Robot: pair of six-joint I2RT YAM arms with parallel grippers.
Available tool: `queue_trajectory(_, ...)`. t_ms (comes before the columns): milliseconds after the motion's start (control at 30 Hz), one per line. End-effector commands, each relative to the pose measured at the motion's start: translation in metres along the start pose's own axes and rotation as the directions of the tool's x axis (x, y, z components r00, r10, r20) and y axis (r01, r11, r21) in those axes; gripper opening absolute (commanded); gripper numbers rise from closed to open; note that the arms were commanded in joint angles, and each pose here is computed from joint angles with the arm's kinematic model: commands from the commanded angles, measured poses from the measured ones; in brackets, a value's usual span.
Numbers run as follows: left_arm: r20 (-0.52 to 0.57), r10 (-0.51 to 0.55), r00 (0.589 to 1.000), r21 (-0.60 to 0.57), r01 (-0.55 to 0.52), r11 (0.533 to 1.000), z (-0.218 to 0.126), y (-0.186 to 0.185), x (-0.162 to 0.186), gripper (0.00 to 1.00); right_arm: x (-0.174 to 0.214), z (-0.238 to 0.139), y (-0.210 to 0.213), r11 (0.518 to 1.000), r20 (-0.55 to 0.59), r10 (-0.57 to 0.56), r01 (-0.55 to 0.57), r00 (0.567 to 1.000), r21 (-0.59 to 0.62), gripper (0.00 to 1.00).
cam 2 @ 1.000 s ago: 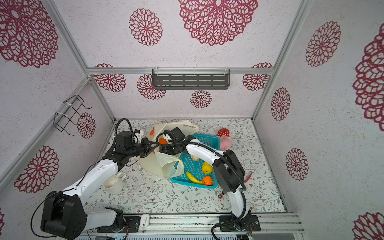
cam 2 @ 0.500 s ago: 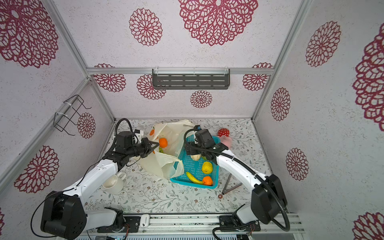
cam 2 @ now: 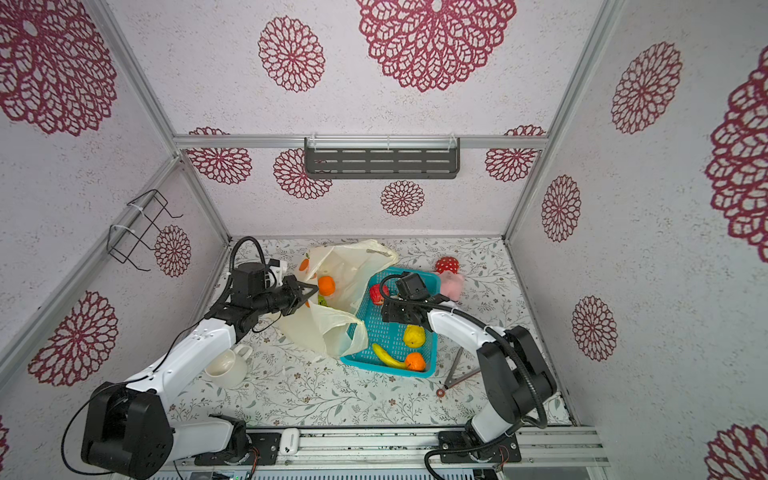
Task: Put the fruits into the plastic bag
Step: 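Return the right gripper to the basket and grasp the cream pear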
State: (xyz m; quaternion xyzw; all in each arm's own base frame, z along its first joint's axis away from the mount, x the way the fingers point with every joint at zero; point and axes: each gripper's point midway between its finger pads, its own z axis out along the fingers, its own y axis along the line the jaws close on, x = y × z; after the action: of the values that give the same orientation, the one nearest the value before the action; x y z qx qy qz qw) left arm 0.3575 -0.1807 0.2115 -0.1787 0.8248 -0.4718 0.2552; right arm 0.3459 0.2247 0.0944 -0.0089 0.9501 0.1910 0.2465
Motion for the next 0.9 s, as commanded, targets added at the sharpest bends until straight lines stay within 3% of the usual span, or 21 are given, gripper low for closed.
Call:
queue_trajectory(0, -0.002, 0.007, 1.000, -0.007, -0.007, 1.000, 0.000, 0.001, 0.001, 0.00, -0.016, 0.001, 0.008, 0.999, 0.023, 0.030, -0.030, 0.999, -0.019, 0.77)
queue_trajectory(433, -0.011, 0.018, 1.000, -0.011, -0.019, 1.000, 0.000, 0.000, 0.001, 0.00, -0.026, 0.033, -0.001, 0.999, 0.003, 0.044, -0.044, 0.999, 0.028, 0.71)
queue_trajectory(633, -0.013, 0.016, 1.000, -0.015, -0.016, 1.000, 0.001, 0.002, 0.002, 0.00, -0.024, 0.031, -0.002, 0.999, 0.004, 0.037, -0.038, 0.999, 0.027, 0.48)
queue_trajectory(867, -0.015, 0.015, 1.000, -0.016, -0.015, 1.000, 0.002, 0.003, 0.001, 0.00, -0.032, 0.001, 0.006, 1.000, 0.063, -0.010, 0.011, 0.998, -0.013, 0.38)
